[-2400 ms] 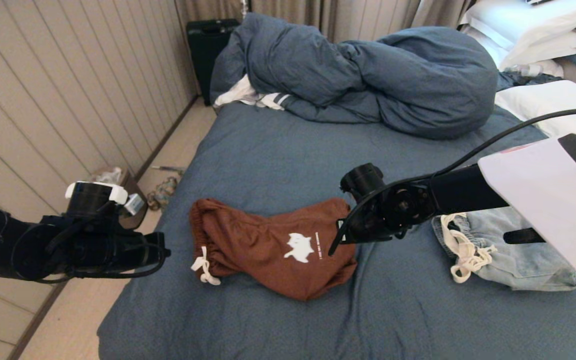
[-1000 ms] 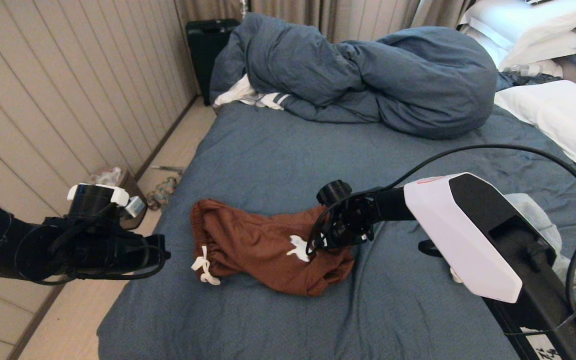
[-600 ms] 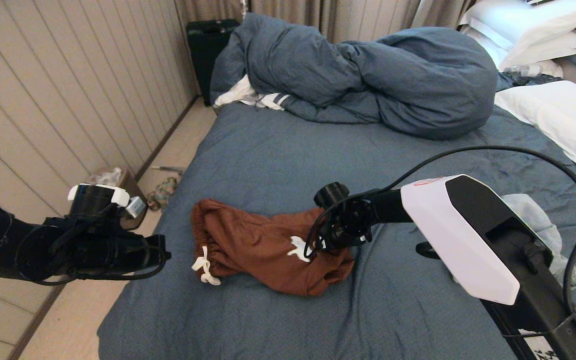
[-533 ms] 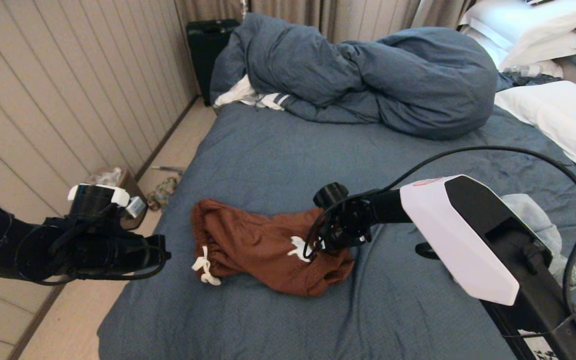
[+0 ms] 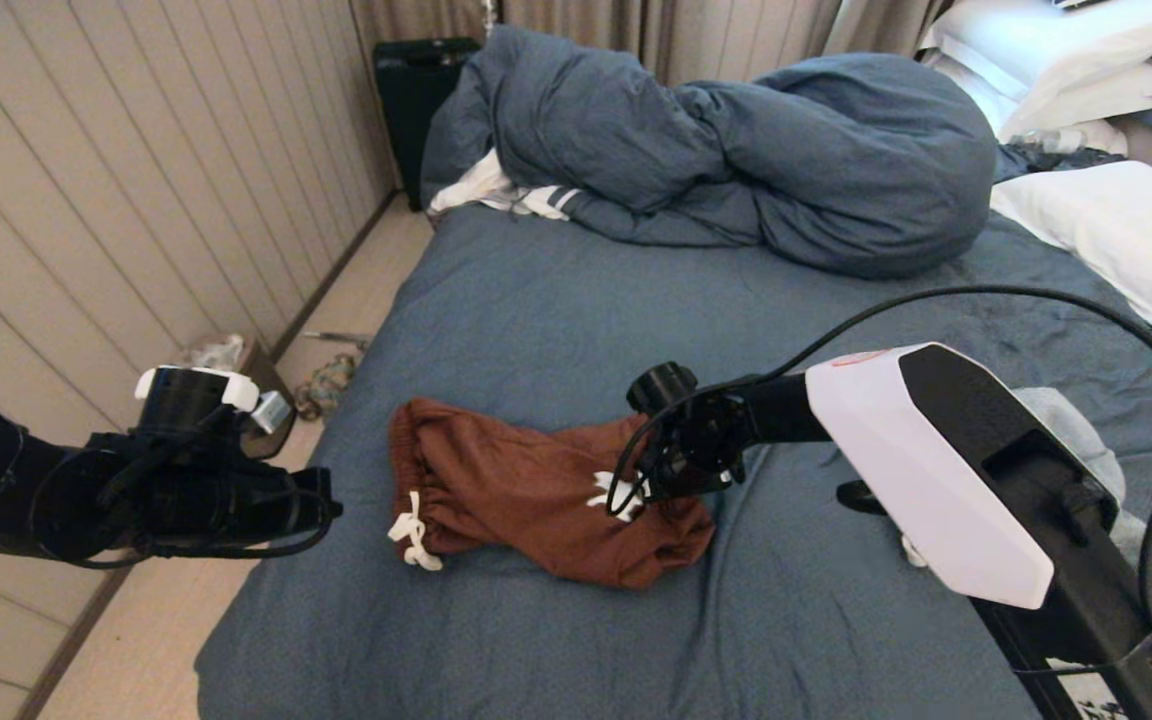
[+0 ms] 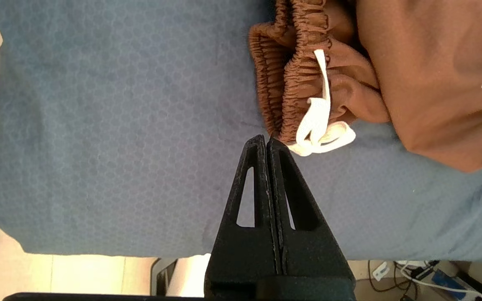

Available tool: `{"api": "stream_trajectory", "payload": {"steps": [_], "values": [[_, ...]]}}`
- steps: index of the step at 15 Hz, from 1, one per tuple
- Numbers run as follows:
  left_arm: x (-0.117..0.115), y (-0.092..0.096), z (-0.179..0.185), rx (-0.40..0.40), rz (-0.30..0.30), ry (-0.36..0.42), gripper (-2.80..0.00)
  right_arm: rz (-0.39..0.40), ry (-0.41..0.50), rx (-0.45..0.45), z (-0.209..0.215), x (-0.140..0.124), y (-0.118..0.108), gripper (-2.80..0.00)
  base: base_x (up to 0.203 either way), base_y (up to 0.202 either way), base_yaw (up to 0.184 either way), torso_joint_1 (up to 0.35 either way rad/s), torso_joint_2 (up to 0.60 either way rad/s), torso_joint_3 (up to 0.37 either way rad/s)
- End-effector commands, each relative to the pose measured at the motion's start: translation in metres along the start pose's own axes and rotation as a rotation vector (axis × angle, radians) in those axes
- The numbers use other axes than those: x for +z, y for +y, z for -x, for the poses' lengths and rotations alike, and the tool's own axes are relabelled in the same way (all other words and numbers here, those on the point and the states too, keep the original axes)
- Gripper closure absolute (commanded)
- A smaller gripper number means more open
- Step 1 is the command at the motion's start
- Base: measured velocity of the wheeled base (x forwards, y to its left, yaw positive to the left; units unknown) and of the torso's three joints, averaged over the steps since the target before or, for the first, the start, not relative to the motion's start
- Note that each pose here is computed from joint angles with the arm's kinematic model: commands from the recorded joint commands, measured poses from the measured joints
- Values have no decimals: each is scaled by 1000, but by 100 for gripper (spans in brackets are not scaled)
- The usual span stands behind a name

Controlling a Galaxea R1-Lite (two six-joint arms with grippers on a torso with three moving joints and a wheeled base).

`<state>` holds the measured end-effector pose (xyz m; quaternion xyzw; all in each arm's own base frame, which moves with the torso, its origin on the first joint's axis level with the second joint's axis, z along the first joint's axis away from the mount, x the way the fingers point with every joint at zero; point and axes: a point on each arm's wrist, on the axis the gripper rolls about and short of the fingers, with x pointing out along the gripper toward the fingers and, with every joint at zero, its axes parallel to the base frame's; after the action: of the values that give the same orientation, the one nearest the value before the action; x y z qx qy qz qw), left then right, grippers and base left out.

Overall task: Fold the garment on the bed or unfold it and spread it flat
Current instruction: Fold the brown shorts

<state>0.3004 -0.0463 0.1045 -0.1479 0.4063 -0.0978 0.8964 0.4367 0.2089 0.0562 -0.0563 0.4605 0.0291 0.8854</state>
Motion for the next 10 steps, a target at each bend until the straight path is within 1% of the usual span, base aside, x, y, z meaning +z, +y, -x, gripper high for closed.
{"api": "stream_trajectory", "payload": {"steps": [1,2,4,5,8,10], "values": [[0,0,0,-2,2,-1,0,-26,-49,2,35,12,-12,0,0,0,0,0,0,0],[1,0,-1,-2,3,-1,0,-37,-57,-2,46,13,-19,0,0,0,0,0,0,0],[1,1,-1,-2,3,-4,0,-70,-67,-21,66,15,-41,0,0,0,0,0,0,0],[2,1,-1,-1,3,-7,0,-78,-65,-28,74,13,-48,0,0,0,0,0,0,0],[3,3,-3,5,7,-22,0,-121,-51,-67,90,6,-81,0,0,0,0,0,0,0],[2,4,-4,6,6,-19,0,-156,-34,-98,100,-1,-105,0,0,0,0,0,0,0]]}}
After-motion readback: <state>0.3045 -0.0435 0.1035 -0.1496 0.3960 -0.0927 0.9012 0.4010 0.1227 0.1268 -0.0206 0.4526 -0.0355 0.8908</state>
